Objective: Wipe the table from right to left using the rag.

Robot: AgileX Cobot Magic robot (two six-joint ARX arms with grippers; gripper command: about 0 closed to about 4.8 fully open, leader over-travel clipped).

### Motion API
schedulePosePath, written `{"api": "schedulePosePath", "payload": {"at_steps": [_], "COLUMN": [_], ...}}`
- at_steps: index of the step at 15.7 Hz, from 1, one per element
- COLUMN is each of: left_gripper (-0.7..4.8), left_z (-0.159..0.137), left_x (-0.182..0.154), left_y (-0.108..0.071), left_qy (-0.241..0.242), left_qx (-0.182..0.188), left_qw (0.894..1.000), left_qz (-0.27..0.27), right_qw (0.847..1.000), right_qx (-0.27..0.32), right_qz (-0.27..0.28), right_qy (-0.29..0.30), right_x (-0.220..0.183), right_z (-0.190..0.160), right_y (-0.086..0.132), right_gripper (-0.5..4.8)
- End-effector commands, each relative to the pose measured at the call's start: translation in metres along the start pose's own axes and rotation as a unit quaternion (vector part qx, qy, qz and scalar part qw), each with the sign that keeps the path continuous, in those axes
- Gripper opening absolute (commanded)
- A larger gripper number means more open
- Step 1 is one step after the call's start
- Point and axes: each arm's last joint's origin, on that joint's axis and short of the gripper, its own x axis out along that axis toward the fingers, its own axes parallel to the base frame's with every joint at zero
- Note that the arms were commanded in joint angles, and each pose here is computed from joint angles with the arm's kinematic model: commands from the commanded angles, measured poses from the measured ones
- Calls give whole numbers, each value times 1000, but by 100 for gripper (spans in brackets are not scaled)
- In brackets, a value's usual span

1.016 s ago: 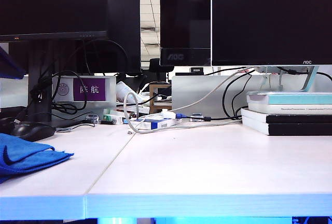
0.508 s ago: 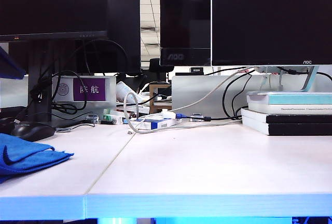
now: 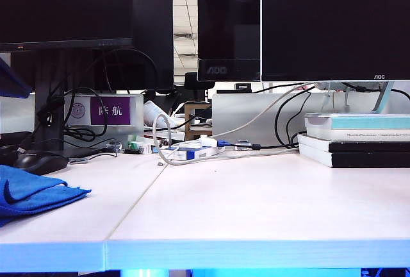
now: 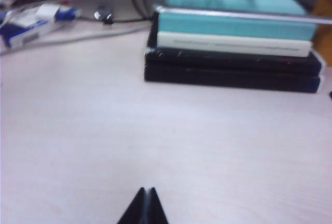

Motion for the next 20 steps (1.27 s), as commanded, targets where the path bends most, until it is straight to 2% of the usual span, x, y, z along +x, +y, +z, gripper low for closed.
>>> {"api": "schedulePosePath", "payload": {"at_steps": [1, 6, 16, 18, 19, 20], "left_gripper": [-5, -5, -5, -5, -5, -5], "left_z": [2, 2, 2, 2, -4, -22], "left_x": [0, 0, 0, -9, -14, -18], "left_y": [0, 0, 0, 6, 14, 30], "left_qy": [-6, -5, -5, -37, -57, -101], "left_qx": [3, 3, 3, 0, -11, -11], "left_qw": [1000, 1000, 1000, 998, 995, 983], "left_qz": [-2, -2, -2, 47, 87, 154], "right_qw": [999, 998, 998, 998, 998, 998], "right_qx": [37, 39, 39, 39, 39, 39], "right_qz": [-16, -21, -25, -25, -25, -25], "right_qy": [2, 43, 41, 41, 41, 41], "right_x": [2, 9, 9, 9, 9, 9], "right_z": [-8, -29, -29, -29, -29, -29], "right_y": [-3, -5, -5, -5, -5, -5], "right_gripper": [-5, -5, -5, -5, -5, -5]}}
